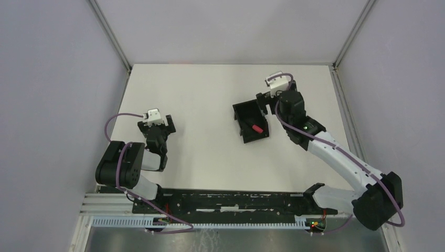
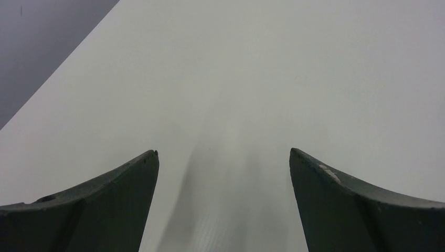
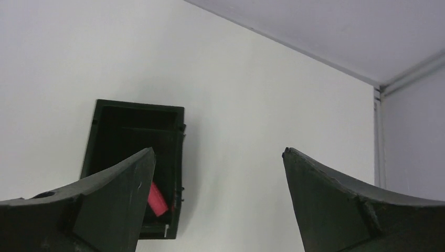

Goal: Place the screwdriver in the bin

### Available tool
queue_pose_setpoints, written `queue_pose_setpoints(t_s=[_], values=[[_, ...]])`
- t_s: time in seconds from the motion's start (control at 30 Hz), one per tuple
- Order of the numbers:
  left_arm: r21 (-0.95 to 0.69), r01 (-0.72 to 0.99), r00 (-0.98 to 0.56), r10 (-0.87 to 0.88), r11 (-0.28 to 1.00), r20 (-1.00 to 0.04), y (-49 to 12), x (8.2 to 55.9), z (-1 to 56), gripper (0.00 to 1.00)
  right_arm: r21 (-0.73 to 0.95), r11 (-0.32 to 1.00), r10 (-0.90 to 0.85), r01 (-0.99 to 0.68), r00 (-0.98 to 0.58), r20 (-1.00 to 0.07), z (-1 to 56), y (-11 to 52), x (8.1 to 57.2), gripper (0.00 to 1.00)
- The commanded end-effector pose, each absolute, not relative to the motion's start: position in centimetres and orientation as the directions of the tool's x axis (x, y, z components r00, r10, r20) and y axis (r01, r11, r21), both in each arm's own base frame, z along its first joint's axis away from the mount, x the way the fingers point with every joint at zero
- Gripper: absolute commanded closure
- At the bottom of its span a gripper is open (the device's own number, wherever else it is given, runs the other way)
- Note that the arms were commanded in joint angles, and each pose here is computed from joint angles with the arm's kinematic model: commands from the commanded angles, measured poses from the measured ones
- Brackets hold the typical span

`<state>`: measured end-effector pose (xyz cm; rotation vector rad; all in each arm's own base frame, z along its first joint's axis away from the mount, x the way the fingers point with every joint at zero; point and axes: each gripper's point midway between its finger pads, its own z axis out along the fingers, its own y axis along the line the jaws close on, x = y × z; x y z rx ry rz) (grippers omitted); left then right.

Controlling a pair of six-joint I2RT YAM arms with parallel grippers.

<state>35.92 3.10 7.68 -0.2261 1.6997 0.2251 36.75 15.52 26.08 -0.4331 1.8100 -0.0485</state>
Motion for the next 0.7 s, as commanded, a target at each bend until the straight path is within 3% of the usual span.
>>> queue_pose_setpoints(t_s=[0.0,0.47,0.67], values=[[-0.043,-0.290,-0.060,-0.063,0.956,-0.996,3.1,36.7,9.3,0.00,-0.230,0.973,-0.231,-0.024,-0.144,-0.962,25.0,10.2,36.0,0.02],[-0.043,-0.290,-0.060,-0.063,0.956,-0.996,3.1,36.7,9.3,0.00,-0.112,0.972,-0.062,0.204,-0.237,-0.969,11.9,1.1,30.6,0.02],[-0.043,-0.290,-0.061,-0.063,0.956,-0.996,3.1,36.7,9.3,0.00,-0.102,0.970,-0.043,0.219,-0.258,-0.965,9.5,0.4,29.5,0.02]])
